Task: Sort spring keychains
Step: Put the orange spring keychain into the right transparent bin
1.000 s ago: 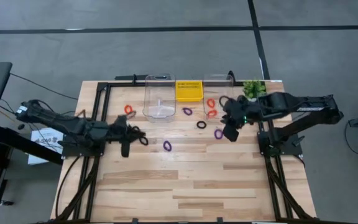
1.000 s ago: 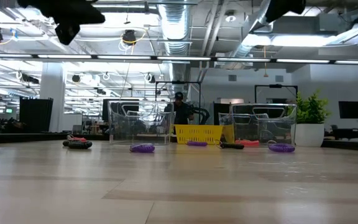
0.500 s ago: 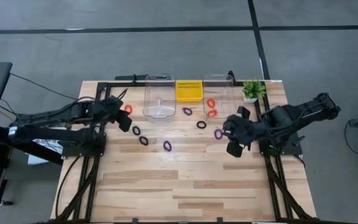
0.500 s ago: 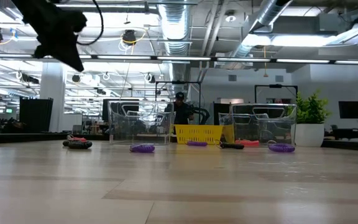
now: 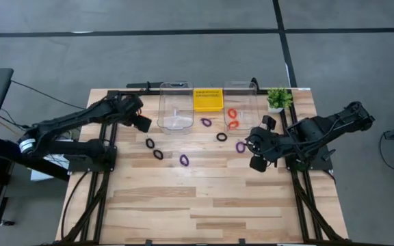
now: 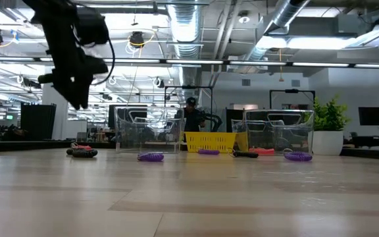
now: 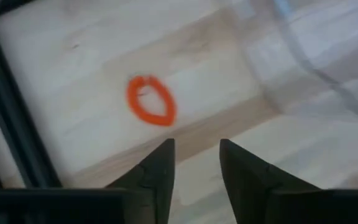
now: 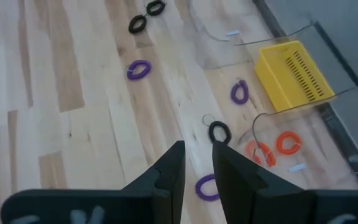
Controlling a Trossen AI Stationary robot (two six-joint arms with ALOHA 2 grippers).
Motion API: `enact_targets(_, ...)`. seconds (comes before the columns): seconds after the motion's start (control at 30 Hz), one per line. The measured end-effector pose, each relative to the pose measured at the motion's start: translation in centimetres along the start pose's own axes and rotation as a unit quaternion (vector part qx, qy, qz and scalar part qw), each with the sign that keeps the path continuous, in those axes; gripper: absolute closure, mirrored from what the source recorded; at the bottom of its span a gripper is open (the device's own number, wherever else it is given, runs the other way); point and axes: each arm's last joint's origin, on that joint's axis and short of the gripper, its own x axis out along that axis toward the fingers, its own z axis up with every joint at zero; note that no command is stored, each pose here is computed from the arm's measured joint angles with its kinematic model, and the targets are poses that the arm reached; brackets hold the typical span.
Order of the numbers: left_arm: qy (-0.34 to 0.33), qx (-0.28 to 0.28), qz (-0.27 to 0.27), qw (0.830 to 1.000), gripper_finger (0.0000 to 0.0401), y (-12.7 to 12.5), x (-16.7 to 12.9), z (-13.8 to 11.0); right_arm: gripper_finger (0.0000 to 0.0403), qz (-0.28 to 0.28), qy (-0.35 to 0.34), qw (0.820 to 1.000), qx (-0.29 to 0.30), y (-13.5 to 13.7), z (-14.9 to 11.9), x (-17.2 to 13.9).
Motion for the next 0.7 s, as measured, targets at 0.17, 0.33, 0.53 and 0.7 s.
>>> enact_targets(0.17,0.051,-0.03,0.008,0.998,0.0274,1.8,2.3,1.2,0.0331,-0.002,-0.001,1.0,0.003,0.0,0.0,0.0)
enact_targets(0.33,0.07,-0.065,-0.013,0.995,0.0283,3.0,4.5,2.4,0.0331,-0.002,-0.001,1.0,0.003,0.0,0.0,0.0)
enact_targets(0.53,0.087,-0.084,-0.025,0.992,0.029,3.4,6.7,3.2,0.0331,-0.023,-0.012,1.0,-0.006,-0.1,0.1,0.0)
enact_targets(0.7,0.123,-0.081,-0.012,0.989,0.029,3.7,8.5,3.0,0.0331,-0.025,-0.013,1.0,-0.006,-0.2,0.1,0.0)
